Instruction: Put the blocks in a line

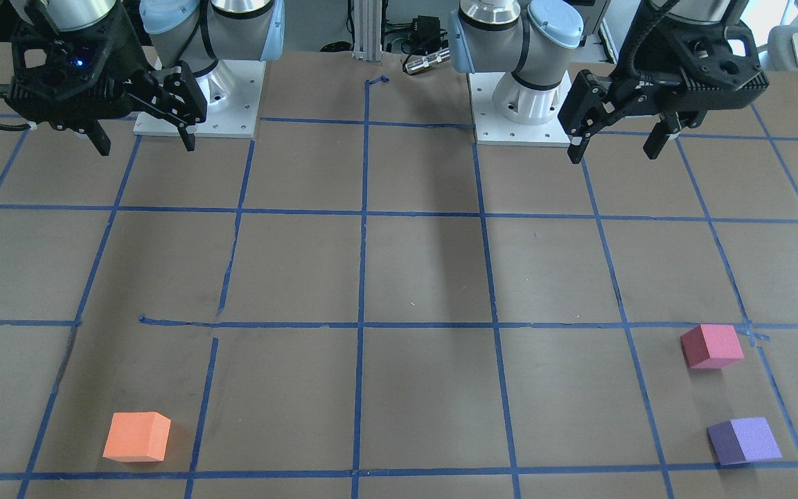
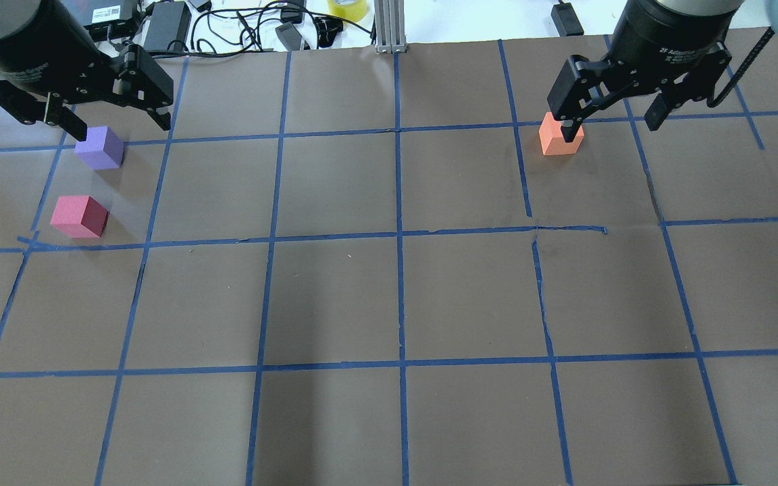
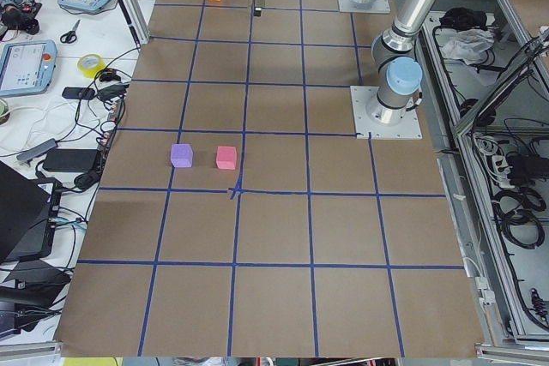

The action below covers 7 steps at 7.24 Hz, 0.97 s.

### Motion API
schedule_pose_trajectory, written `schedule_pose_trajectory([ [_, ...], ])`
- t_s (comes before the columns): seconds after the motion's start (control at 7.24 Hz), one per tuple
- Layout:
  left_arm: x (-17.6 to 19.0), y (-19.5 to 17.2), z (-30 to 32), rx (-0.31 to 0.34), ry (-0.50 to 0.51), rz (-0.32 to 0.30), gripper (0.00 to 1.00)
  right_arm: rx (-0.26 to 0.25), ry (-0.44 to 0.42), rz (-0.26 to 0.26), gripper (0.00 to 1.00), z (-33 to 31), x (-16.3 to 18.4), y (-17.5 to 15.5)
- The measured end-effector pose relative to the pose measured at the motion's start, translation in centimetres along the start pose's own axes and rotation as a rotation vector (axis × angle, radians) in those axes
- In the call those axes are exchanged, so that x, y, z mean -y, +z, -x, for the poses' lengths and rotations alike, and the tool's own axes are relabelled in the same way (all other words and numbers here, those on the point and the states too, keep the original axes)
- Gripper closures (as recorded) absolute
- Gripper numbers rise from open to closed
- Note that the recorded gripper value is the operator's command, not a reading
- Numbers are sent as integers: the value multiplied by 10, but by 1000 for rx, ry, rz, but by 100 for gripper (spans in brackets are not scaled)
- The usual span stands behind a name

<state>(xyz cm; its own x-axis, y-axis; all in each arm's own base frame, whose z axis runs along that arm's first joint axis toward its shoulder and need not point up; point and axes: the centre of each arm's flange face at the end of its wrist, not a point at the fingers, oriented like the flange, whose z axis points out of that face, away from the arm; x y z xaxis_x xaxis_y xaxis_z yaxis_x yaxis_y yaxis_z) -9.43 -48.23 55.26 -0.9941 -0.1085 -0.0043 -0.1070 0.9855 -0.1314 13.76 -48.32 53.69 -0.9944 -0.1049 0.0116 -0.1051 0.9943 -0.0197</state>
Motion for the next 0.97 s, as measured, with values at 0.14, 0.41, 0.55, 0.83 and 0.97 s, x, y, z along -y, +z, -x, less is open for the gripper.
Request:
schedule_pose_trajectory([
  [0.14, 0, 0, 0, 0, 0, 0, 0, -1, 1, -4, 0, -1, 0, -1],
  [0.41, 0, 0, 0, 0, 0, 0, 0, -2, 1, -8, 0, -1, 1, -1],
  [0.55, 0, 0, 0, 0, 0, -1, 0, -3, 1, -8, 0, -1, 1, -1],
  [0.83, 0, 0, 0, 0, 0, -1, 0, -5, 2, -5, 0, -2, 1, -1],
  [0.97, 0, -1, 0, 0, 0, -1, 0, -7, 2, -3, 0, -2, 1, 0],
])
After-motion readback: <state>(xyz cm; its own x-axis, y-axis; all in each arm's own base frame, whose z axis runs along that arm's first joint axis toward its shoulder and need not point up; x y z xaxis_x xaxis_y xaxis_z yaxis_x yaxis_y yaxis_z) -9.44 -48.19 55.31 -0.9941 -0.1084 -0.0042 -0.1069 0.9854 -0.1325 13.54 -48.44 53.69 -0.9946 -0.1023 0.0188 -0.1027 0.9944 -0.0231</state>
